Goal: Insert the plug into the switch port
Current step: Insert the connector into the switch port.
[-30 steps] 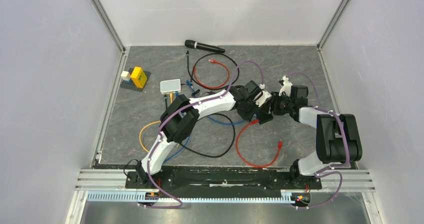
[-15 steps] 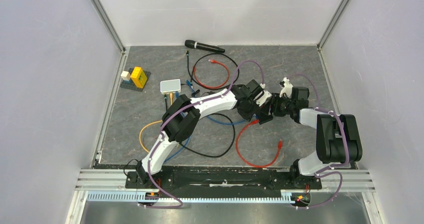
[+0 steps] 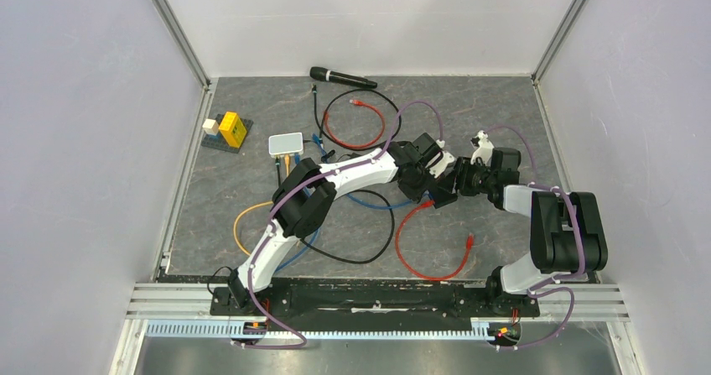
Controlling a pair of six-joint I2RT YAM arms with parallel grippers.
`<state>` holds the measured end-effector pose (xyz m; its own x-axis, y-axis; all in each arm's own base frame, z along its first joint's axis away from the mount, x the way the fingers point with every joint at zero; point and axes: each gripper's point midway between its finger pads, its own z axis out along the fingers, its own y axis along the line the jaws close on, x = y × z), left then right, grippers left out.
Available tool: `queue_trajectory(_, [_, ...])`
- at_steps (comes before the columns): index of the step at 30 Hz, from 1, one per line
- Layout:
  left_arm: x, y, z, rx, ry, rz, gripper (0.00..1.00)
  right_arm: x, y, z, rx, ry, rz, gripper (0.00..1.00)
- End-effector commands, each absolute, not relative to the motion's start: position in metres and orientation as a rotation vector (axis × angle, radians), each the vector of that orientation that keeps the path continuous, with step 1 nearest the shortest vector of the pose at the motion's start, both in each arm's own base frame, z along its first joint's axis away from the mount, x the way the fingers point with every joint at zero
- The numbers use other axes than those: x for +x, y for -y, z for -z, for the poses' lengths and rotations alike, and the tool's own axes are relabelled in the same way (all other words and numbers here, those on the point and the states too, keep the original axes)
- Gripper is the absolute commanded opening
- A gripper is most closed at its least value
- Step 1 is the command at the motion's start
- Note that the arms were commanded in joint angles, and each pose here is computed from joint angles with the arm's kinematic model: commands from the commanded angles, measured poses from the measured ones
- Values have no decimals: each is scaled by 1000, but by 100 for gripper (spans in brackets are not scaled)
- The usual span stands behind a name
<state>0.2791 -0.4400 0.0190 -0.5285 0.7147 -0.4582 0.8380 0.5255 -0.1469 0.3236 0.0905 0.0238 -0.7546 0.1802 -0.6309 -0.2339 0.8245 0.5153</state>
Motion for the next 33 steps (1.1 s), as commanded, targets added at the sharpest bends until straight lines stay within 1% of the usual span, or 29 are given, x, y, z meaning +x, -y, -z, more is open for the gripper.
queue_trajectory(1, [268, 421, 15, 1308, -2546, 405, 2, 288, -97, 4, -14, -2444, -817, 46])
queue_trajectory(4, [265, 418, 13, 1325, -2551, 399, 2, 288, -97, 3, -15, -2440, -814, 46])
queue_trajectory(7, [262, 420, 9, 1319, -2529, 446, 14, 286, -96, 5, -13, -2446, -811, 46])
queue_trajectory(10, [262, 423, 2, 1300, -2493, 481, 18, 284, -96, 6, -12, -2450, -809, 46])
queue_trajectory(16, [266, 424, -6, 1281, -2460, 479, 19, 283, -96, 7, -16, -2451, -804, 46])
queue_trajectory(21, [266, 421, -5, 1291, -2451, 465, 22, 284, -95, 7, -13, -2450, -799, 46])
queue_trajectory(33, [269, 413, -16, 1287, -2411, 439, 24, 284, -94, 8, -16, -2453, -795, 47])
